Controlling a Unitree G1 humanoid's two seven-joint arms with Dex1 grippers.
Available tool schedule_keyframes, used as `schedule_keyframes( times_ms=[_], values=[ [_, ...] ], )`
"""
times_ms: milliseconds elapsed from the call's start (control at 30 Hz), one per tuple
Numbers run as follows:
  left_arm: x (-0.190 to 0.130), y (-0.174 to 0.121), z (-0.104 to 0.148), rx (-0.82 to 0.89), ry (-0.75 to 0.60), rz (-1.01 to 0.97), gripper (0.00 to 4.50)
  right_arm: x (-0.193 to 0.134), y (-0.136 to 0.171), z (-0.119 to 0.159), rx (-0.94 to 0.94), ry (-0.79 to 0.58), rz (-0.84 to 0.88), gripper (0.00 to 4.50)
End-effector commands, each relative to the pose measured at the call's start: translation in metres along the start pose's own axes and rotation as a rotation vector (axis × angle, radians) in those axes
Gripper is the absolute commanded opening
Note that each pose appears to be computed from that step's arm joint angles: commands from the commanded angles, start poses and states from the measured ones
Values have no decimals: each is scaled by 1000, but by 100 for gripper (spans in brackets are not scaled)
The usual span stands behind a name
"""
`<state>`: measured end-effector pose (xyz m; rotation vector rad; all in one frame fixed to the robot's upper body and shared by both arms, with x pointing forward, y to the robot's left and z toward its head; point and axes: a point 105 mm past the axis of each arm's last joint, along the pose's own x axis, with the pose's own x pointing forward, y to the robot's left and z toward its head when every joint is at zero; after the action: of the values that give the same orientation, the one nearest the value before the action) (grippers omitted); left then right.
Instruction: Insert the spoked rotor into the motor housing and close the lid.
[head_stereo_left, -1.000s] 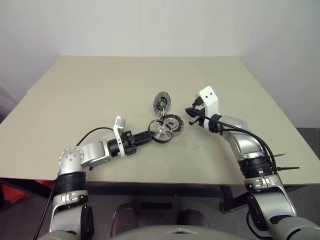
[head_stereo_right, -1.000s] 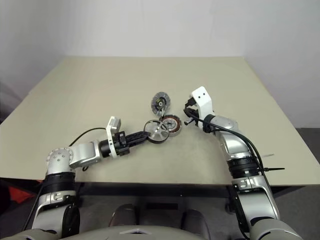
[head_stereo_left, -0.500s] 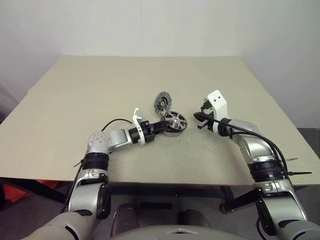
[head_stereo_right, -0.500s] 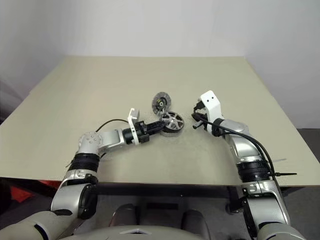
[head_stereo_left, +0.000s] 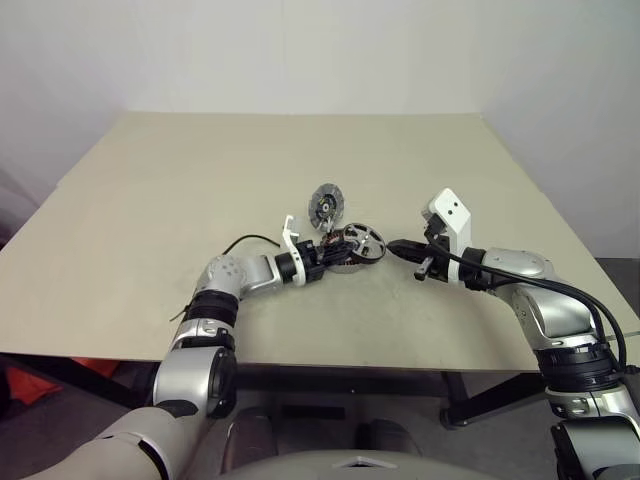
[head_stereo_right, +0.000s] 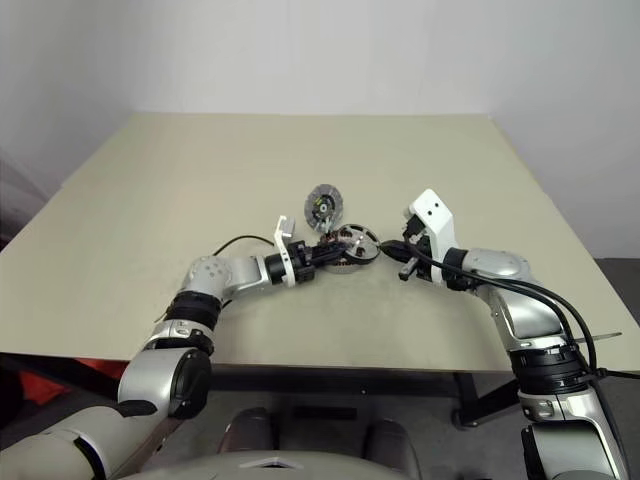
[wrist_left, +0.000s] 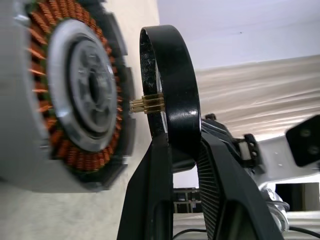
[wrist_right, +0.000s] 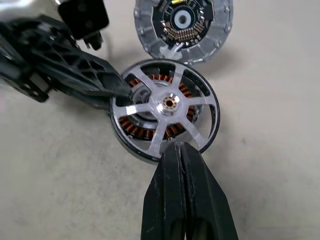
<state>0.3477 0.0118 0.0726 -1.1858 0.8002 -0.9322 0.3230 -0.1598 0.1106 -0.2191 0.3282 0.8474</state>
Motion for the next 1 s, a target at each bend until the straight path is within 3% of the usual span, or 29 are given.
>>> schedule_keyframes(
  times_ms=[33, 1000],
  values=[
    [2, -12, 10, 32, -25, -40, 36, -3, 1, 15, -38, -37, 3, 0],
    [-31, 2, 13, 2, -153, 0, 36, 3, -8, 13, -40, -22, -42, 0]
  ],
)
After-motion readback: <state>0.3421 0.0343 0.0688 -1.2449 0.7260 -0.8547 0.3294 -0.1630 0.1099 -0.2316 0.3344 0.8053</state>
